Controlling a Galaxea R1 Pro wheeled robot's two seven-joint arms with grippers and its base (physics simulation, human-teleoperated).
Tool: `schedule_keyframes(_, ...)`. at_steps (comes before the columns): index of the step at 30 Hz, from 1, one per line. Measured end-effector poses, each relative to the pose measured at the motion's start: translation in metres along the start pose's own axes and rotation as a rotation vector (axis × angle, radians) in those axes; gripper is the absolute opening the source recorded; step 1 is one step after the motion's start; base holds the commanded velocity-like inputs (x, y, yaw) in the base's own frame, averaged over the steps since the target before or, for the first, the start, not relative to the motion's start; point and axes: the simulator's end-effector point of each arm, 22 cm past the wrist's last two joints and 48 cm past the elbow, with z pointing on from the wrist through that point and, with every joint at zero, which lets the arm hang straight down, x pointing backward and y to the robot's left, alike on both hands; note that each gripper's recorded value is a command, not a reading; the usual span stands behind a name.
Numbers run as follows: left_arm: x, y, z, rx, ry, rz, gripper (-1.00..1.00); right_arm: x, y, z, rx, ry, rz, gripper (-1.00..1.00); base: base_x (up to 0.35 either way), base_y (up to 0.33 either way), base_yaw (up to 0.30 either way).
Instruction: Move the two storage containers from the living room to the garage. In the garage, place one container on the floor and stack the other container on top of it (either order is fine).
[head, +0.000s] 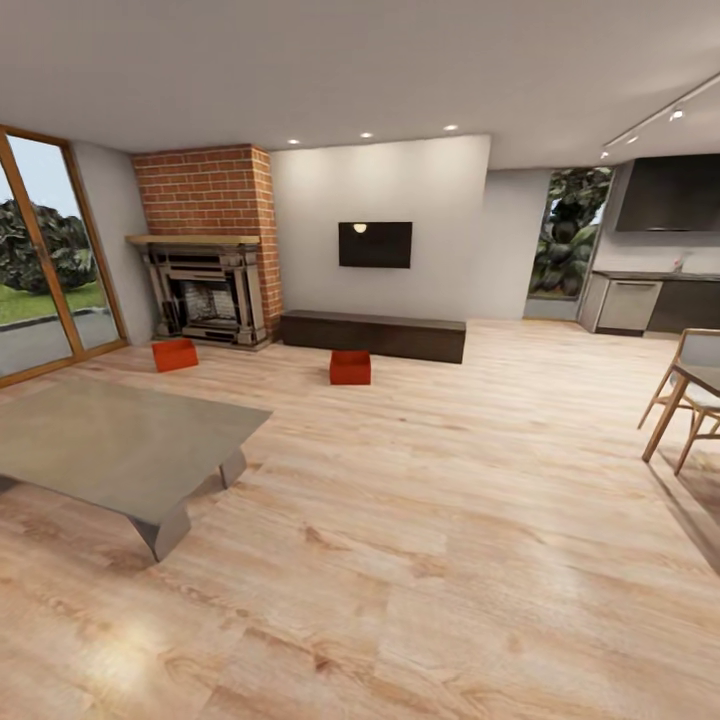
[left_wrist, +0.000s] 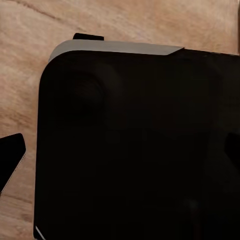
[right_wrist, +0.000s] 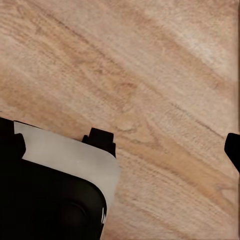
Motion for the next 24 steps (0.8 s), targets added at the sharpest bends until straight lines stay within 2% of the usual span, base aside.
schedule_keyframes(24, 0.0000, -0.0002, 0.0000, 0.000, 0.000, 0.001, 1.00, -0.0001, 0.0010, 0.0001, -0.001, 0.001, -0.001, 1.00, 0.322, 0.000, 0.000)
